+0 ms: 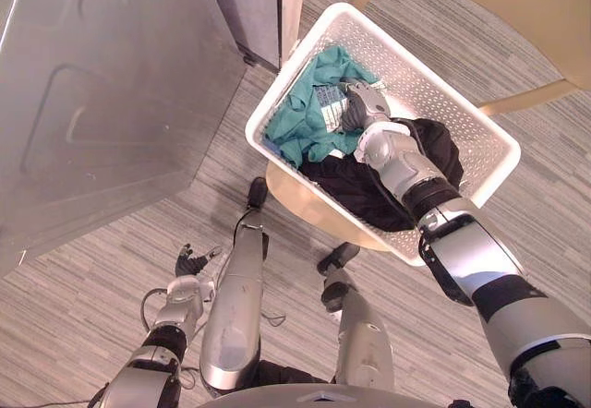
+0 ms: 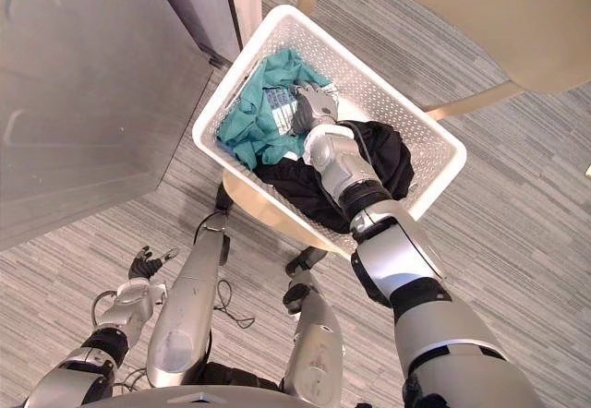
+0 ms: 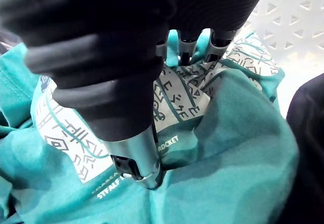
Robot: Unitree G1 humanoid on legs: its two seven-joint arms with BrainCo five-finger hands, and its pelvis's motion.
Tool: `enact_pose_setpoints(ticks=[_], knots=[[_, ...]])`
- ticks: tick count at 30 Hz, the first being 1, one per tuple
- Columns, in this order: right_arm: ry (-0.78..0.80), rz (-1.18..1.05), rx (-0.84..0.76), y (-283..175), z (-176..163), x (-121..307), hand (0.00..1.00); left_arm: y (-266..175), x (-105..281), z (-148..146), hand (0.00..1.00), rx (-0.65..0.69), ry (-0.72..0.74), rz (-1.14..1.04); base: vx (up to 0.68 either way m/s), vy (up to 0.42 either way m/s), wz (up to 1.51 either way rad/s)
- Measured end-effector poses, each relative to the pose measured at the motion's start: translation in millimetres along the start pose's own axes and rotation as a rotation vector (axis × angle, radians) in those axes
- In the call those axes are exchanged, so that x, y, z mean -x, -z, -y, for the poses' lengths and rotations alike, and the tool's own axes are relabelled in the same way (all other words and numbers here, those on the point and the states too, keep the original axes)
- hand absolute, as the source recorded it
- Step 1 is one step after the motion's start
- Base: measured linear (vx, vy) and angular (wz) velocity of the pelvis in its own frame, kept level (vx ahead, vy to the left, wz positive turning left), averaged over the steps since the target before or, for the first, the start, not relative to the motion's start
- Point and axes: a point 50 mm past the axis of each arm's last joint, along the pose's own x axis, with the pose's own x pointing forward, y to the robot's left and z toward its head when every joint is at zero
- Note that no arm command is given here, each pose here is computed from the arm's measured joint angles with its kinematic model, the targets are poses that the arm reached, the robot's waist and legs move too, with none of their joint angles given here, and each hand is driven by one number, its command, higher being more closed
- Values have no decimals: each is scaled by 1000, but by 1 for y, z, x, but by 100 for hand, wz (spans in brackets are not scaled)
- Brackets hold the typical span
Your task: Pick up the laundry basket with both hands and put the clothes into the washing machine.
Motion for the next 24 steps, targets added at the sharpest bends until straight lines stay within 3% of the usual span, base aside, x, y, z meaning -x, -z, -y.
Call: enact_pose_setpoints(ticks=[5,12,16,20,24], knots=[[-2,-4,38,2,-1,0,100,0,0,1,0,4,5,-1,-6,5,0],[-6,-10,22,0,-6,0,100,1,0,3,0,121,8,-24,-5,3,0],[-12,-39,-57,2,-15,3,100,1,1,5,0,111,14,-22,0,0,0],[-22,-137,-327,8,-30,8,100,0,2,11,0,73,37,-11,-7,3,2],[48,-290,-876,13,-49,17,100,0,5,21,0,85,64,-9,-71,18,6]])
